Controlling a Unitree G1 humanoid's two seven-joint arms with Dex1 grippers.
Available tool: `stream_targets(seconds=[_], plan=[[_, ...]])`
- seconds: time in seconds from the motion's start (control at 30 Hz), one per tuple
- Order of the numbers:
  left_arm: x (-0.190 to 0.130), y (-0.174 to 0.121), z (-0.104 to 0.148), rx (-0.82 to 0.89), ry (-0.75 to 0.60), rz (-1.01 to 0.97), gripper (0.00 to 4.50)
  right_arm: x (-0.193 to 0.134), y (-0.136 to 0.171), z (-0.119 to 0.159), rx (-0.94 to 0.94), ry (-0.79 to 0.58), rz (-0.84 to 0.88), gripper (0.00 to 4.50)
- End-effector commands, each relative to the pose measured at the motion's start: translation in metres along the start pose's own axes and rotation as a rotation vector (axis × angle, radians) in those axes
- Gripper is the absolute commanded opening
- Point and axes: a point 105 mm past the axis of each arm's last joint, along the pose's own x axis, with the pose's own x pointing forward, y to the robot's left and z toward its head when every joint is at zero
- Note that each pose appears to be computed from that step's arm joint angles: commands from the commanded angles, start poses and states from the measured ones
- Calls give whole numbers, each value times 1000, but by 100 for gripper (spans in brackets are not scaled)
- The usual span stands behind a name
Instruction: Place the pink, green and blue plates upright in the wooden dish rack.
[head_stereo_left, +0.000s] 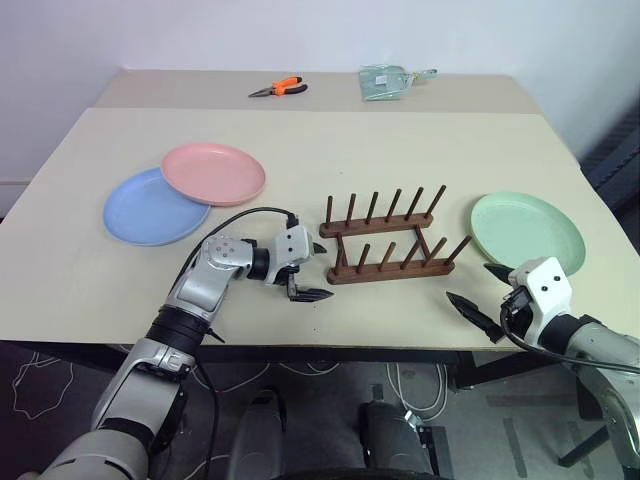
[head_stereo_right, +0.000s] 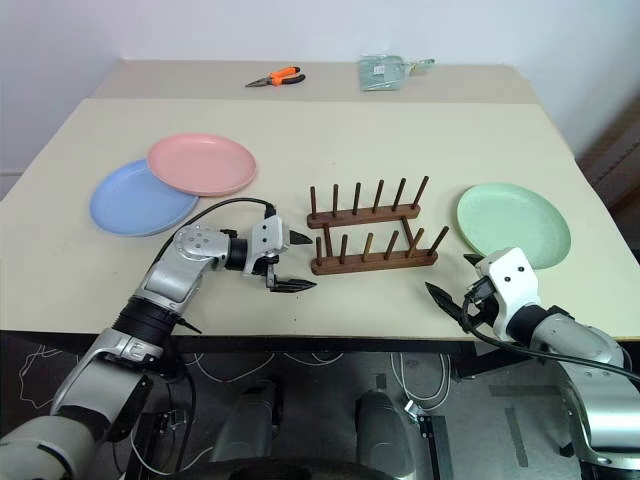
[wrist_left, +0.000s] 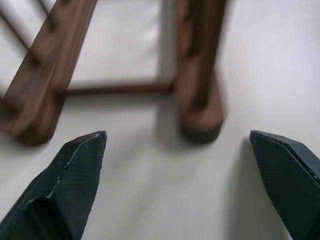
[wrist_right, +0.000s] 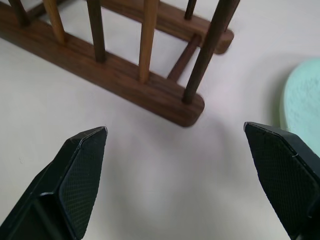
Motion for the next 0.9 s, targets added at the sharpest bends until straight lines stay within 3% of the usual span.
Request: stream_targets(seconds=[0.03, 0.13, 0.33, 0.37, 0.53, 0.77, 0.9], plan=[[-25, 8, -12, -69, 36, 82, 447, -2, 0, 4, -29, -14, -7, 425], [-44, -10, -18, -139, 36, 44, 365, 2, 1, -2, -48, 8, -4, 321], [-26, -49, -2, -183, 4, -62, 61, 18, 12, -5, -36, 9, 35, 4], [-15, -54, 1, -181, 3, -63, 16, 23, 11, -9, -43, 25, 24, 0], [28, -53, 4, -137, 27, 38, 16, 46, 8, -20, -77, 102, -22, 0], [41, -6, -12, -187, 77, 354, 16, 83, -2, -11, -128, 77, -116, 0], [44, 10, -14, -197, 75, 425, 16, 99, -9, -2, -129, 54, -149, 0]])
